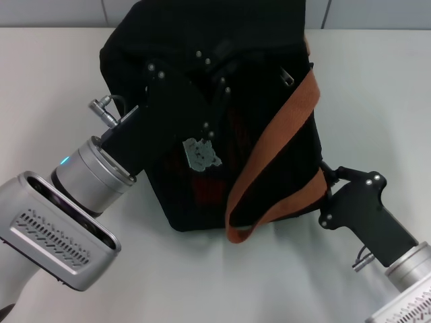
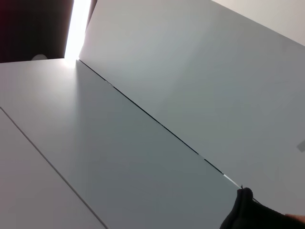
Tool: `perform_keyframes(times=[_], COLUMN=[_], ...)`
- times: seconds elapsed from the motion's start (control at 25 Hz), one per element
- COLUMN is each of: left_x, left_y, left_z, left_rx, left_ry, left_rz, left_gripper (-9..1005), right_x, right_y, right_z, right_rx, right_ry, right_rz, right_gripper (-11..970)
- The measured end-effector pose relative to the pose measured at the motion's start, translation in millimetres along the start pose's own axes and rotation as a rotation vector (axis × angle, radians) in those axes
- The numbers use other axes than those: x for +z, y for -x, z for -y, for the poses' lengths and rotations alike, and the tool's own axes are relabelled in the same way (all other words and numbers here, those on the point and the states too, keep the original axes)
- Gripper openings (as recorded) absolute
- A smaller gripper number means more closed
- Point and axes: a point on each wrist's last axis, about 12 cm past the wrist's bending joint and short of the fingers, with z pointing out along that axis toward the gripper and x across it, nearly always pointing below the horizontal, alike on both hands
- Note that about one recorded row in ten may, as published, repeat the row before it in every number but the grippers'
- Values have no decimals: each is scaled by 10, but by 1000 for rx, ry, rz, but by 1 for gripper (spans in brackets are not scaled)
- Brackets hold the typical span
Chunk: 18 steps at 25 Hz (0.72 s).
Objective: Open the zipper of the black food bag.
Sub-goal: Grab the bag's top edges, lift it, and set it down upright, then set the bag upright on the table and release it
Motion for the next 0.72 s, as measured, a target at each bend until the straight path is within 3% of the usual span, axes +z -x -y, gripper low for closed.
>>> perform_keyframes(times=[0.24,0.48,0.56,0.6,0.72], left_x=[-31,-348,-601,-601,-857], left_y=[-18,-81,-55,-55,4], left_z=[-28,-43,17,17,87], left_rx=[-45,-235,-333,-333,-376], left_ry=[34,198,241,241,270], left_rz=[-26,-198,-269,-269,-336], left_gripper=[127,128,129,129,130], right_x=[-155,-336,-367,-375,-391], right_y=[88,144,137,133,117], right_z=[89,291,349,367,436], right_rx=[42,172,238,261,355], right_ry=[-133,-271,-275,-274,-262], right_rz=[71,188,224,234,271], right_gripper=[27,49,56,124,308])
